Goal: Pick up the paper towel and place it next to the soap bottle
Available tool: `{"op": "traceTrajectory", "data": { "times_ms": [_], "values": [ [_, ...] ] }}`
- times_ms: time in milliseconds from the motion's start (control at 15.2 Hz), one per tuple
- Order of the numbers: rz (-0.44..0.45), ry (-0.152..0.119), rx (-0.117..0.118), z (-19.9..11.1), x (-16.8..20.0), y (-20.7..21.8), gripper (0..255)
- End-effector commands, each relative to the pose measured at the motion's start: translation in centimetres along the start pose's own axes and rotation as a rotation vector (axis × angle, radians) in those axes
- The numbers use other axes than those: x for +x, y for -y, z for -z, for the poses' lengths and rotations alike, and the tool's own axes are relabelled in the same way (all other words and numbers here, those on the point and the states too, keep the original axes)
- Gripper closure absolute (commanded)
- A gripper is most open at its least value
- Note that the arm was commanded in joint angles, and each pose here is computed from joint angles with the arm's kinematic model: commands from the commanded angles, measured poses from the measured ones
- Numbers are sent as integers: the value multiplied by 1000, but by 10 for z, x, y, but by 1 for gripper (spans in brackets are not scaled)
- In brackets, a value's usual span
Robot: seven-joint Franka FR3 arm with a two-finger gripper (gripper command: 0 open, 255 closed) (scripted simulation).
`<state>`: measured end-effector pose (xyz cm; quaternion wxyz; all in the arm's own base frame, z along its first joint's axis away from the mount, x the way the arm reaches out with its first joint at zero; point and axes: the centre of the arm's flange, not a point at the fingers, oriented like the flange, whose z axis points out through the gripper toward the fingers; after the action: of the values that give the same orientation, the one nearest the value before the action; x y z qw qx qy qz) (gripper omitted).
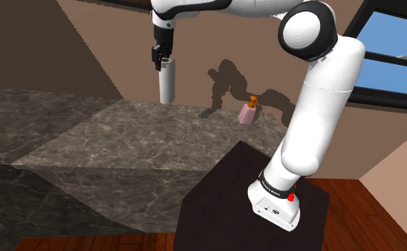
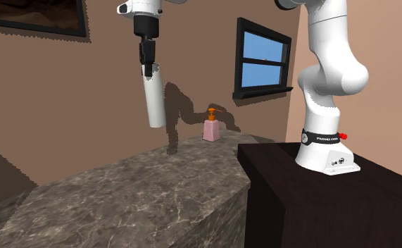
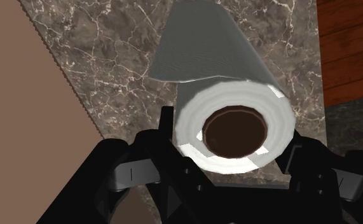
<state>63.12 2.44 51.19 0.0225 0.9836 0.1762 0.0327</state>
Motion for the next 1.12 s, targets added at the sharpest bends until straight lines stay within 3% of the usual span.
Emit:
{"op": "traceTrajectory", "data": {
  "times_ms": [0,396,1056],
  "values": [
    [0,0,0,11,-1,-1,255],
    [0,0,0,39,1,-3,255],
    [0,0,0,41,-110,-74,255]
  ]
}}
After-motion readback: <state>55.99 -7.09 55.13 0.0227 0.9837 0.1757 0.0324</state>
